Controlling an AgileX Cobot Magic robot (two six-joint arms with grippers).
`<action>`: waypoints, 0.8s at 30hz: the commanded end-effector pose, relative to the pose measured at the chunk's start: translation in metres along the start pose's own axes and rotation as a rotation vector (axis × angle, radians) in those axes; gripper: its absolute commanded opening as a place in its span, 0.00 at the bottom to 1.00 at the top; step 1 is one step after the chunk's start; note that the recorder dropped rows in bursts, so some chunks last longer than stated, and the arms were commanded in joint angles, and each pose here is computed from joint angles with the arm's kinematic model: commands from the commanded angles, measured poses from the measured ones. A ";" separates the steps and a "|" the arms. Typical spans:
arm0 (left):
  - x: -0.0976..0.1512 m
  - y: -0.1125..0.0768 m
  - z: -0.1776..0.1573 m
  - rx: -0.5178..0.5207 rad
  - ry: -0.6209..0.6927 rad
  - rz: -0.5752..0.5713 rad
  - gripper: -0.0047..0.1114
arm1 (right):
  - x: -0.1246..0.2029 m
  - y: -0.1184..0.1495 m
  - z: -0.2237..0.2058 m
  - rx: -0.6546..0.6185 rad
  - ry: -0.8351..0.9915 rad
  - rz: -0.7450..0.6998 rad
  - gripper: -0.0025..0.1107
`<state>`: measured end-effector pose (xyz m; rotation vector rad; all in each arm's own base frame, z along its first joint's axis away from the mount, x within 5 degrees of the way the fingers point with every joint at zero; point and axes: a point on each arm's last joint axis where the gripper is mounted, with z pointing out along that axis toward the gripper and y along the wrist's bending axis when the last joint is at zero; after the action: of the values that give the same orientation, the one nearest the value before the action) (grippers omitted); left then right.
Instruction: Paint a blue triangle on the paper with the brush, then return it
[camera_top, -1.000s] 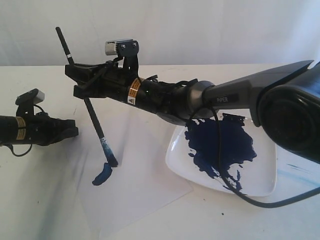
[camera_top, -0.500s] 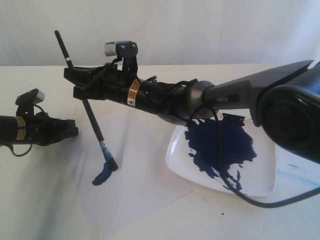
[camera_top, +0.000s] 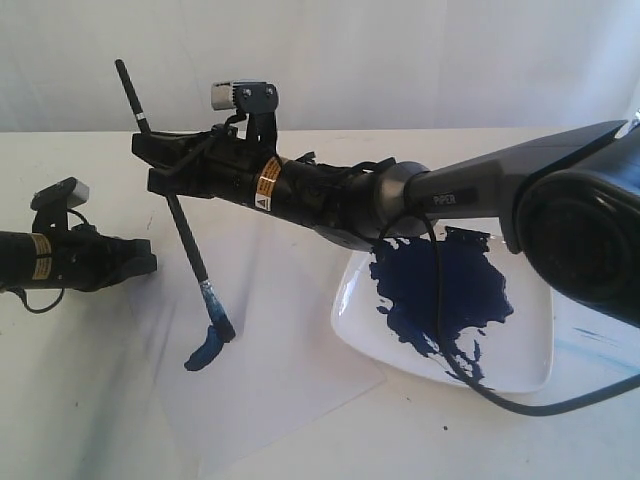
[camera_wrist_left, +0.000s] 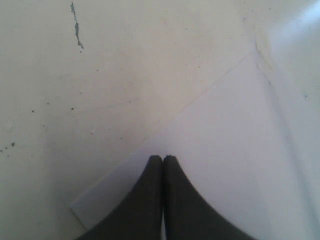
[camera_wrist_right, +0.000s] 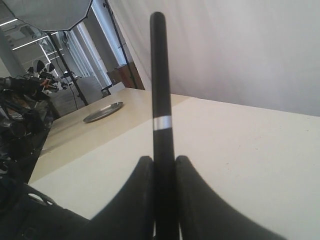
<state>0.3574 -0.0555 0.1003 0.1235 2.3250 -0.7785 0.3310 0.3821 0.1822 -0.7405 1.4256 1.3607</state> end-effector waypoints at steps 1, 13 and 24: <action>0.009 0.013 0.001 -0.122 0.059 0.013 0.04 | -0.001 -0.001 0.001 0.018 -0.001 0.003 0.02; 0.009 0.013 0.001 -0.122 0.061 0.015 0.04 | 0.002 0.004 0.006 0.032 0.002 -0.030 0.02; 0.009 0.013 0.001 -0.122 0.061 0.015 0.04 | 0.003 0.008 0.010 0.032 0.007 -0.033 0.02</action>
<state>0.3575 -0.0552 0.1007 0.1227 2.3258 -0.7731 0.3261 0.3915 0.1832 -0.7353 1.4391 1.3180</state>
